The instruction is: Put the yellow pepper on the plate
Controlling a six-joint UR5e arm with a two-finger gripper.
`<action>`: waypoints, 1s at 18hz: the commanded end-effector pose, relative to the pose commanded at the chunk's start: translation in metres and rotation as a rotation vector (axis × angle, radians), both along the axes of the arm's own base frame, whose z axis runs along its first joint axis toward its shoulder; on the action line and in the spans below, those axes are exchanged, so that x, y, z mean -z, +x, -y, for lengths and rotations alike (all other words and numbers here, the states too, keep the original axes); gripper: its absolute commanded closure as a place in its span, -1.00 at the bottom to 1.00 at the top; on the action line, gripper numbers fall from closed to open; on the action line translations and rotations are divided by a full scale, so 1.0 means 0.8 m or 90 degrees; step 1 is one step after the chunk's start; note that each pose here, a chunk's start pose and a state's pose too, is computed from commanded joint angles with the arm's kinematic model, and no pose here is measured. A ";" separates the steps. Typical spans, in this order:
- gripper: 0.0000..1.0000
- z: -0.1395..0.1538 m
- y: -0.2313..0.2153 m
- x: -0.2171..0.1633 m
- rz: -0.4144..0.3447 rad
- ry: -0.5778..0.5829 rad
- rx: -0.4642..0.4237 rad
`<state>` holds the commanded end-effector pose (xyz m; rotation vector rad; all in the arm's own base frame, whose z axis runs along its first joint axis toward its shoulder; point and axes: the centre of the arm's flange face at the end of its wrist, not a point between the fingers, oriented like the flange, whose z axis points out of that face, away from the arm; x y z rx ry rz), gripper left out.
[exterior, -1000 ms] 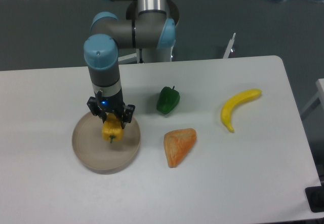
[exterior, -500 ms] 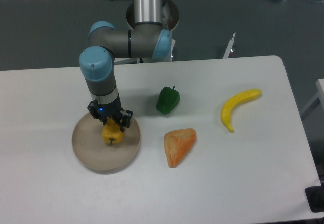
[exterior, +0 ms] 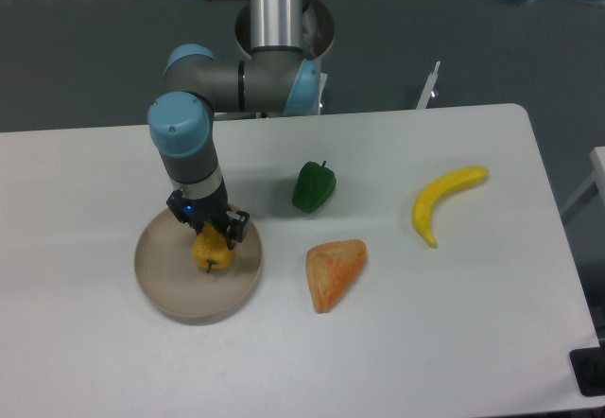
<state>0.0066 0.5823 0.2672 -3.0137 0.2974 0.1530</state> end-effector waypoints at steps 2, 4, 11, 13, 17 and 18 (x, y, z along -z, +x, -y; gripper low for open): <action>-0.15 0.000 -0.001 0.000 0.000 0.001 -0.001; -0.54 -0.003 -0.002 -0.006 -0.002 0.007 0.001; -1.00 -0.005 -0.009 -0.044 -0.011 0.040 0.003; -1.00 0.003 -0.037 -0.068 -0.042 0.049 0.018; -1.00 0.021 -0.140 -0.097 -0.076 0.055 0.007; -1.00 0.029 -0.186 -0.106 -0.087 0.055 0.000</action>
